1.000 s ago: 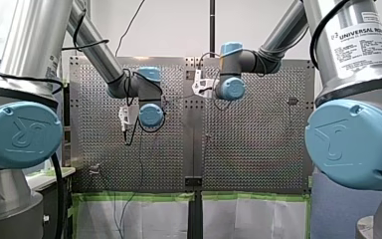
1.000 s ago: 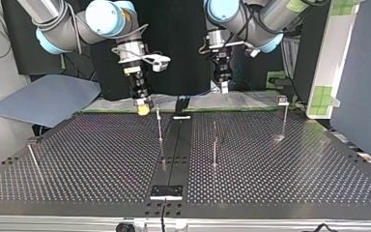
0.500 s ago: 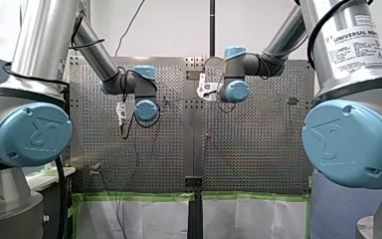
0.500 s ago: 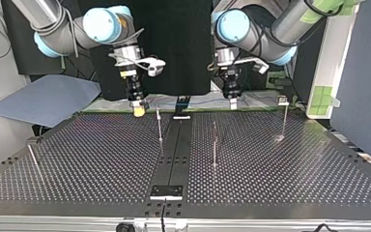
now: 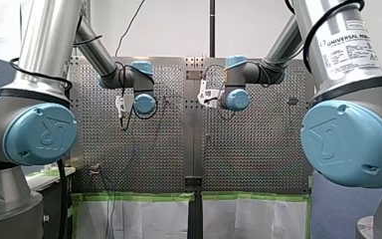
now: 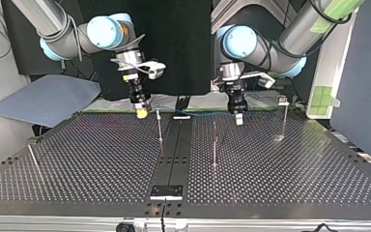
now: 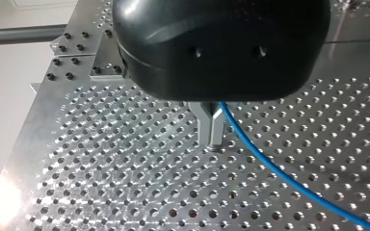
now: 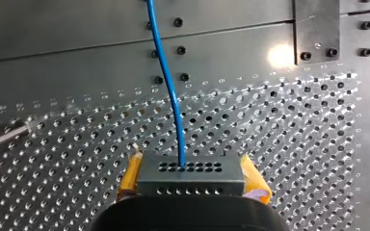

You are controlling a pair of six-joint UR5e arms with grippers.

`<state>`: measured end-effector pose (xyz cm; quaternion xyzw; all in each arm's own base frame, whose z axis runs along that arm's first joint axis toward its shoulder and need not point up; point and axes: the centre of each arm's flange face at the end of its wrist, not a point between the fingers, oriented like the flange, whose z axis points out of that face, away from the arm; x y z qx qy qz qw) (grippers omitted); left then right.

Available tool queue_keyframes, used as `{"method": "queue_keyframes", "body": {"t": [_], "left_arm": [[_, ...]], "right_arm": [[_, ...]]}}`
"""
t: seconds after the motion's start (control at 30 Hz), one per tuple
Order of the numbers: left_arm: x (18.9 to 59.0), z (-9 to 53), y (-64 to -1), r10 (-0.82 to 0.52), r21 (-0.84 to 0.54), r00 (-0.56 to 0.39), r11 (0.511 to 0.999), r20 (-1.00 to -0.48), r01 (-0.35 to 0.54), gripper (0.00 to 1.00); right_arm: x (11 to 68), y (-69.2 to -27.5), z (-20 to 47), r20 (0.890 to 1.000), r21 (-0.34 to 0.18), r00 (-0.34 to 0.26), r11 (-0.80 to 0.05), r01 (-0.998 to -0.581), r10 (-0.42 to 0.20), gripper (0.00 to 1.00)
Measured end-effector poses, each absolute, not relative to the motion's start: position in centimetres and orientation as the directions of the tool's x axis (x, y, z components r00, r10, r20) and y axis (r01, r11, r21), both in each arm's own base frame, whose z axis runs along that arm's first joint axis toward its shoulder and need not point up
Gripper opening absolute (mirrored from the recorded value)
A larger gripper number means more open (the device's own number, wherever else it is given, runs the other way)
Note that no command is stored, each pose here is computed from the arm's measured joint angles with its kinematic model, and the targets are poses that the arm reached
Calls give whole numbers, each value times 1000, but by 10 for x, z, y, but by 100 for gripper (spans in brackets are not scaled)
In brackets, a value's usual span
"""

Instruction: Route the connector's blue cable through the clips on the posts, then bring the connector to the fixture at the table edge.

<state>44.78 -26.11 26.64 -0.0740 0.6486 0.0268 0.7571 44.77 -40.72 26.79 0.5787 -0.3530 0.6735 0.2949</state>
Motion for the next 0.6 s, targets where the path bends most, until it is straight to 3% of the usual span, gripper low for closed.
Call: {"method": "queue_keyframes", "body": {"t": [0.6], "left_arm": [[481, 258, -254, -41, -61, 143, 988, -989, -139, 0]], "right_arm": [[459, -421, 253, 986, -147, -167, -599, -787, -22, 0]]}}
